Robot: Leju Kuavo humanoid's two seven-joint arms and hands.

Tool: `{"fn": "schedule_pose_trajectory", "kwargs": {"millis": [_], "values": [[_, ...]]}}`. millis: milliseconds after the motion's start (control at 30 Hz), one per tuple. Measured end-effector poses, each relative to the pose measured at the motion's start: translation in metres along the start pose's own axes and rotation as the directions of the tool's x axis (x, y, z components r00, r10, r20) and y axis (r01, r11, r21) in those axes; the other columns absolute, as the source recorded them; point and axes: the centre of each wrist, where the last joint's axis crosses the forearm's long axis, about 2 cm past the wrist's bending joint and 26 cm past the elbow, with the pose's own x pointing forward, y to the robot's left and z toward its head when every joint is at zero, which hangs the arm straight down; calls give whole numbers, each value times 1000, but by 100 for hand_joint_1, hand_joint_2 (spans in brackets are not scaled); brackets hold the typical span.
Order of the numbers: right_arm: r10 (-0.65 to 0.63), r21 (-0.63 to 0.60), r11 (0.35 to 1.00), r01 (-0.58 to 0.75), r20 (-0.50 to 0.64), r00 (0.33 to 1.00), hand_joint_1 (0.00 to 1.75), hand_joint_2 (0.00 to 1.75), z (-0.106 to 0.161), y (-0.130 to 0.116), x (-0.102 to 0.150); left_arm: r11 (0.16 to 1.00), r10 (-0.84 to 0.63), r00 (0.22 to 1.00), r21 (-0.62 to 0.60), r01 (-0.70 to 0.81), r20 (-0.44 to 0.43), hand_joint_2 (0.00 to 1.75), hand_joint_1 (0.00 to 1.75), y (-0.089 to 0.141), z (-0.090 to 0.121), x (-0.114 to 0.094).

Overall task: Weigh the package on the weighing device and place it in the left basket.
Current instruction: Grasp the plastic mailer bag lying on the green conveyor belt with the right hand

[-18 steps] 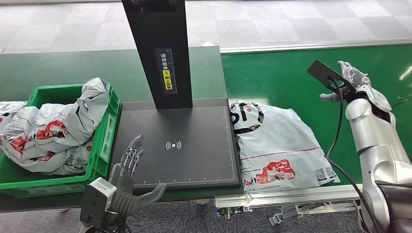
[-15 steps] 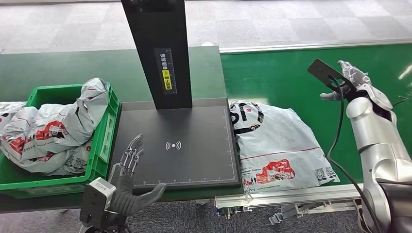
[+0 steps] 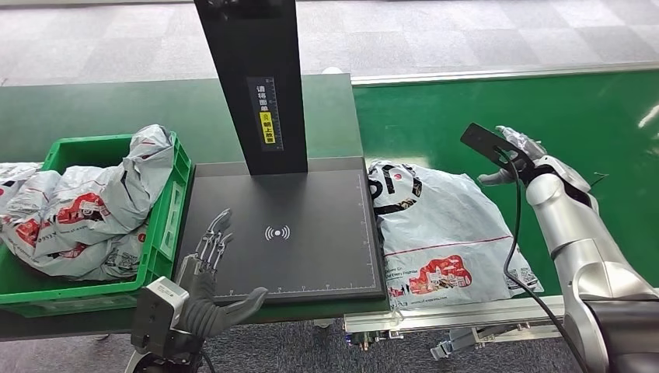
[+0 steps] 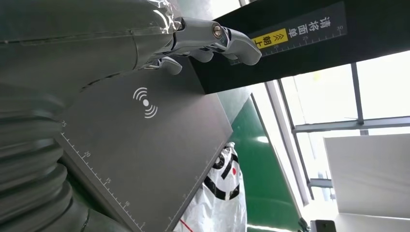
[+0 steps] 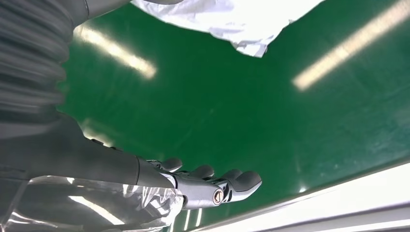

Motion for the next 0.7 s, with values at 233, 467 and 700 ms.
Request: {"fn": "schedule_pose_trajectory", "kwargs": {"millis": [233,467,700], "values": [[15,41,999,-15,1,1000,0,175,0,16,1,1000,-1,1000,0,1,-4,175,0,0,0,-1],[21,56,998,-21,1,1000,0,175,0,22,2,1000,0,1000,1,0,-5,175,0,0,0,-1],[41,107,994,-39,-15,999,0,175,2,42,3,1000,7,1000,-1,-7,-7,175,0,1,0,-3]]}}
